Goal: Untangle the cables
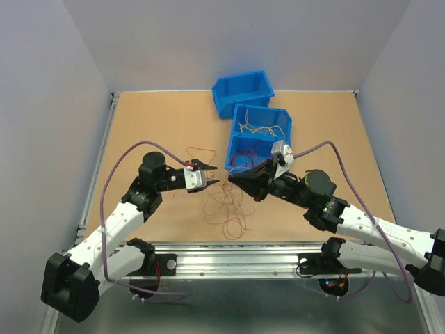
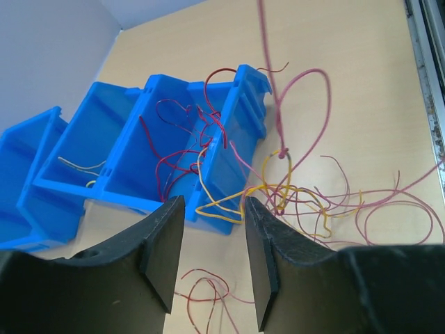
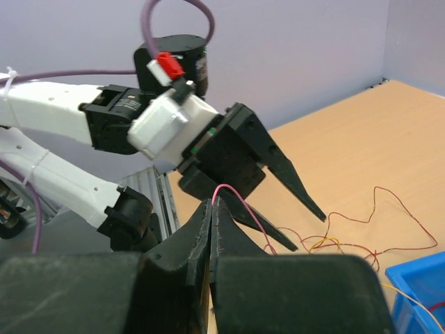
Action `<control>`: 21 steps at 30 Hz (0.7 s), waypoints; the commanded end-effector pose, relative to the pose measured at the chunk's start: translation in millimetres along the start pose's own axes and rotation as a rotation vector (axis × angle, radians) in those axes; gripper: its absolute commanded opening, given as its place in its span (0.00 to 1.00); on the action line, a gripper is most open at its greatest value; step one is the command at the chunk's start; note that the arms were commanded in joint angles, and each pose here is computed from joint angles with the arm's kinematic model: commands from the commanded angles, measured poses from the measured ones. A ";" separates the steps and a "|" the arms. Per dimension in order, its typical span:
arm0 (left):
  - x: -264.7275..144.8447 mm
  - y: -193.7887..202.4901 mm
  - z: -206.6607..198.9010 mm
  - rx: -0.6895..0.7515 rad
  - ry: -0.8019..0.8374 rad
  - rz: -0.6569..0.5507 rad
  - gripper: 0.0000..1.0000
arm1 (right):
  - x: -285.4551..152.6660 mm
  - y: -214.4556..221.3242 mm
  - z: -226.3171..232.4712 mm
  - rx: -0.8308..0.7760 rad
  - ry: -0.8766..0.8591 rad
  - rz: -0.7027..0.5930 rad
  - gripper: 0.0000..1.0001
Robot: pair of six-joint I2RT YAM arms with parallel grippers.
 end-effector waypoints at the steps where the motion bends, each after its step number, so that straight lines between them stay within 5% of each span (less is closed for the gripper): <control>1: -8.1 -12.5 -10.9 0.079 0.018 -0.048 0.51 | 4.9 -36.3 2.7 -0.014 0.019 -0.096 0.00; 21: 9.6 -11.9 -27.6 0.007 0.155 -0.033 0.57 | 10.1 -41.1 0.7 -0.018 0.032 -0.105 0.00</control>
Point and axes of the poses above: each gripper's point midway between its finger pads, its own x axis out along the fingers, its own z axis along the line the jaws close on, y = z × x, the point moved 6 cm from there along -x, back along the fingers, and after that the axes turned 7 degrees about -x, right-handed, at the moved point
